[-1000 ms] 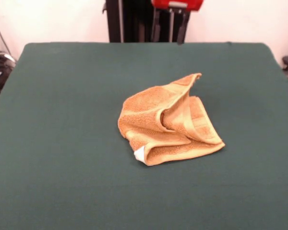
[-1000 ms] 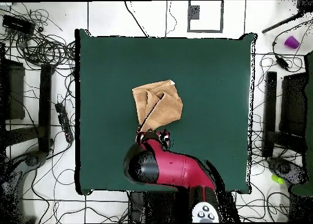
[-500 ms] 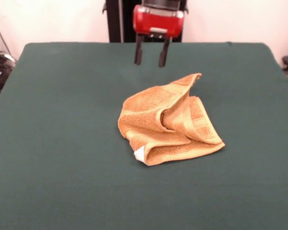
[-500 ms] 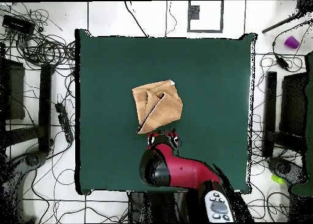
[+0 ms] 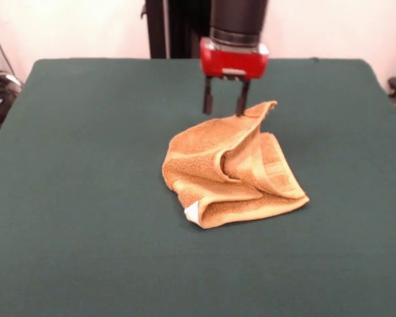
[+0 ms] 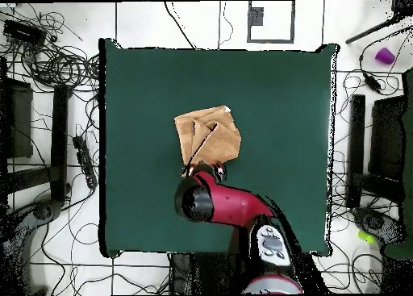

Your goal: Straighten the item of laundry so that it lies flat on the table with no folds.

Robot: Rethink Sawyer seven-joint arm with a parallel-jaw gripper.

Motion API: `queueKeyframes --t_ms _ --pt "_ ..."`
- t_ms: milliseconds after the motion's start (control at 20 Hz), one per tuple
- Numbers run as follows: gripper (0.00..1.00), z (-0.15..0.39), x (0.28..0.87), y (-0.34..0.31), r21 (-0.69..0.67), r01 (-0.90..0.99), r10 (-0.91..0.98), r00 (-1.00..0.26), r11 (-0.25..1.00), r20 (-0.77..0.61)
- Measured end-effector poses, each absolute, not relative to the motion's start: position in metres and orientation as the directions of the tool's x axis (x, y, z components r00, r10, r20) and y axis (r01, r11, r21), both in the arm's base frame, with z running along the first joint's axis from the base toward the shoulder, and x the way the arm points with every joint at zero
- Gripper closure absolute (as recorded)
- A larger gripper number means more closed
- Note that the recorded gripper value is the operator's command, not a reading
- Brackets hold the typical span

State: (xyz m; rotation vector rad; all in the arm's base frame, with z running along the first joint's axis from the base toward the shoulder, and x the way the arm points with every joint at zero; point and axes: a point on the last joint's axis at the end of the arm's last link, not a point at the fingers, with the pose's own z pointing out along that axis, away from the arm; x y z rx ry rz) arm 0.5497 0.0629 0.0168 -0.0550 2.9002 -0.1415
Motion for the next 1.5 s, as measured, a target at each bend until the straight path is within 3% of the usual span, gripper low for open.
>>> queueKeyframes --t_ms 650,950,1500 --pt "0.0 0.014 0.654 0.118 -0.031 0.069 0.056 -0.95 0.997 -0.308" --pt "0.0 -0.017 0.693 0.088 -0.056 0.082 0.052 -0.91 0.995 -0.412" --pt "0.0 -0.061 0.698 0.046 -0.079 0.055 0.011 -0.885 0.995 -0.466"
